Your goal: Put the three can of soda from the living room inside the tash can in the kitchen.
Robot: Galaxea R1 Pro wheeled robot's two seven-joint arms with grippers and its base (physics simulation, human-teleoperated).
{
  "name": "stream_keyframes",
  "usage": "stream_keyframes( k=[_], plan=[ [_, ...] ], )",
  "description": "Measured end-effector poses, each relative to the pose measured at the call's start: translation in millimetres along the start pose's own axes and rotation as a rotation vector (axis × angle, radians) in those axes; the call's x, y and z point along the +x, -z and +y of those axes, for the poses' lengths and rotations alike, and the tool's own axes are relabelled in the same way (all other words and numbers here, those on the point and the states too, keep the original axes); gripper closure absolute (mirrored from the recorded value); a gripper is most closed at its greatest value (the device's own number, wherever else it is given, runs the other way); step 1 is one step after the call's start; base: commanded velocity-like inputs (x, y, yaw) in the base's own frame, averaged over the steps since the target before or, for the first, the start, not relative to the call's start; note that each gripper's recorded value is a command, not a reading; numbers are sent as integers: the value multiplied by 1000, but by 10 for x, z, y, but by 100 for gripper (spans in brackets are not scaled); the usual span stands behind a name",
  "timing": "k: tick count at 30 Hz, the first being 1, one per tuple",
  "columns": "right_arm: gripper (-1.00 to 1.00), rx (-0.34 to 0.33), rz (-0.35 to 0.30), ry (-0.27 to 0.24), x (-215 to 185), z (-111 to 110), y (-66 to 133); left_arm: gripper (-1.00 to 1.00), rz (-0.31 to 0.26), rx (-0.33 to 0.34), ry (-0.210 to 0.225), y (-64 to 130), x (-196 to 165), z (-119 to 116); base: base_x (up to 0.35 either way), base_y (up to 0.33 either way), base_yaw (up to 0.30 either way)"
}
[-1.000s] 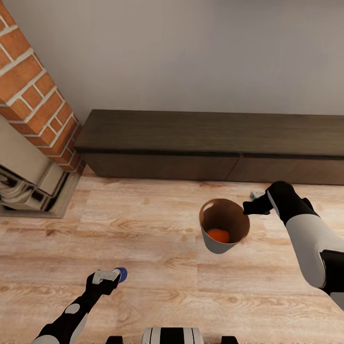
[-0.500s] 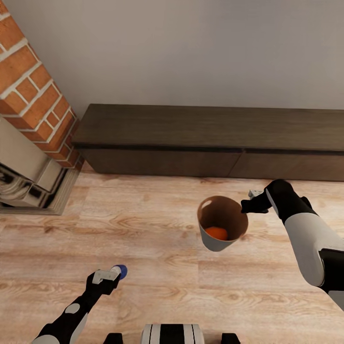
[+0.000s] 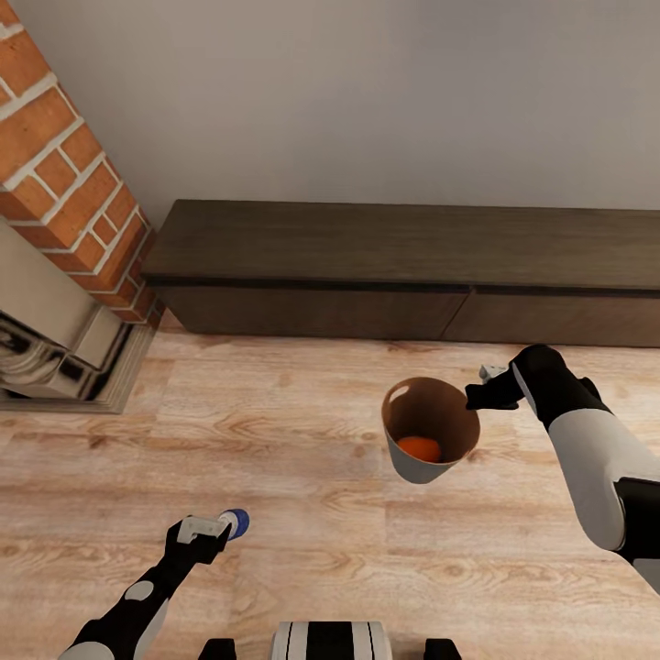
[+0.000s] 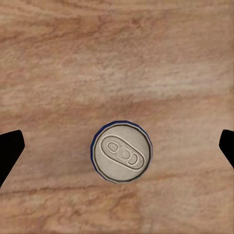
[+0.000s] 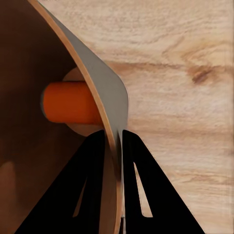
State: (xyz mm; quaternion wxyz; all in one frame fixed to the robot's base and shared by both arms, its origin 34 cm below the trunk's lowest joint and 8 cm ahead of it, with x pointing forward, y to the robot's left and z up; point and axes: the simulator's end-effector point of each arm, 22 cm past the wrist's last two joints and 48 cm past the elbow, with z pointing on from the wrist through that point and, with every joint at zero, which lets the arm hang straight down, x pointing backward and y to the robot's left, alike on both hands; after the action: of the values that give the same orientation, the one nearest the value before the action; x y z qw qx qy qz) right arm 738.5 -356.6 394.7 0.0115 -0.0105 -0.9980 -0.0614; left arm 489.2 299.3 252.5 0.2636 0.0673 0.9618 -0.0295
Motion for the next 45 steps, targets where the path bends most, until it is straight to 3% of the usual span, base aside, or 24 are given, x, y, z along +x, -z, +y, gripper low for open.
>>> stream_keyframes(
  k=[8, 29, 45],
  plan=[
    [100, -5, -2, -7, 21, -21, -122, -100, 2, 0, 2, -95, 89, -5, 0, 0, 0],
    [100, 3, 12, -1, 61, -37, -187, -100, 11, 2, 0, -106, 137, -14, 64, 0, 0],
    [100, -4, 22, -4, 138, -55, -531, -100, 21, 4, 1, -325, 381, -25, 0, 0, 0]
  ],
)
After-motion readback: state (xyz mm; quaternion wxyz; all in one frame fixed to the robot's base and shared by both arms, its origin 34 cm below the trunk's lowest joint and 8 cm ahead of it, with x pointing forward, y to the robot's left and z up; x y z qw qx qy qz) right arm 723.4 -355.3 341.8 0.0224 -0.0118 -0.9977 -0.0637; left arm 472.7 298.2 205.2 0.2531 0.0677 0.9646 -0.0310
